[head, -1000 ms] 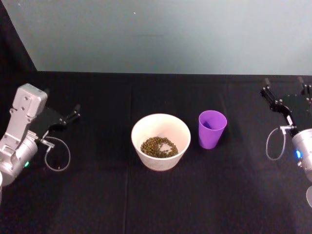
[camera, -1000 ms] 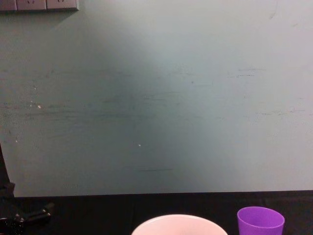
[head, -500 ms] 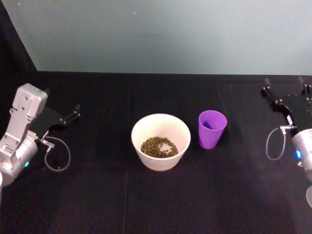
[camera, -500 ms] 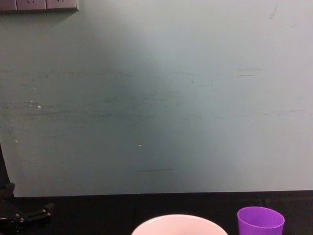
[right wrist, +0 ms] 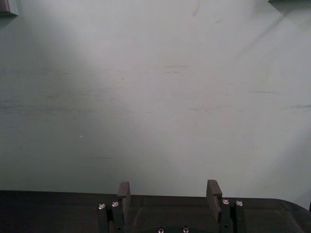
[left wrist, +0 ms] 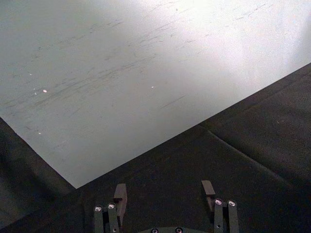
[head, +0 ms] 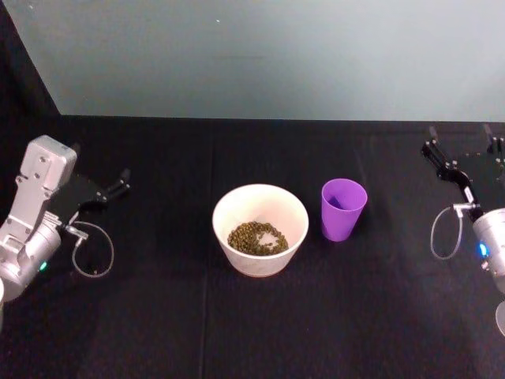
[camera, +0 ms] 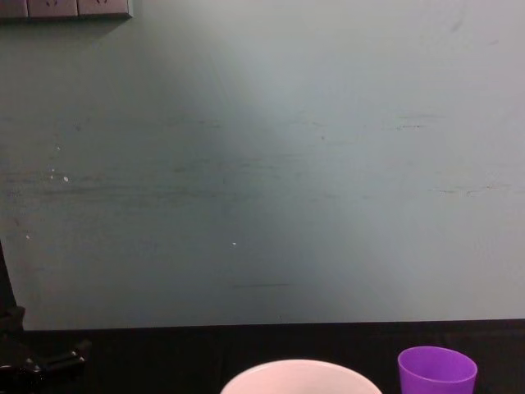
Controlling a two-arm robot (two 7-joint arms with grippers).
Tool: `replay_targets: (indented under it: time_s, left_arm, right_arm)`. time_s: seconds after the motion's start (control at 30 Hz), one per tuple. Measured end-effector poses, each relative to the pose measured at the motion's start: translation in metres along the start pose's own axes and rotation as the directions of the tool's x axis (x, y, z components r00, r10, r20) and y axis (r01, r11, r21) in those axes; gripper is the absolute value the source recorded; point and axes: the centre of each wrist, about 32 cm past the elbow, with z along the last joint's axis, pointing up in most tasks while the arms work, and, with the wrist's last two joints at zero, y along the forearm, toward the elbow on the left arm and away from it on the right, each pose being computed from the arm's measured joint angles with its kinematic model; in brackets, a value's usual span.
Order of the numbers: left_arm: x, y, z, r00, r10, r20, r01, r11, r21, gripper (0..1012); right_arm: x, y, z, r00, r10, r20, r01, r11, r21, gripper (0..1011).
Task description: Pick up the cup and pour the mung beans from the cup into the bowl.
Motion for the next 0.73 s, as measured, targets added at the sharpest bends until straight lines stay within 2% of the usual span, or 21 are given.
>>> replay_targets:
  time_s: [0.73]
  left_arm:
    - [0.0, 0.0, 0.0, 1.0, 0.0, 0.0, 0.0, 1.0, 0.0, 1000]
  right_arm:
    - [0.0, 0.0, 0.0, 1.0, 0.0, 0.0, 0.0, 1.0, 0.0, 1004]
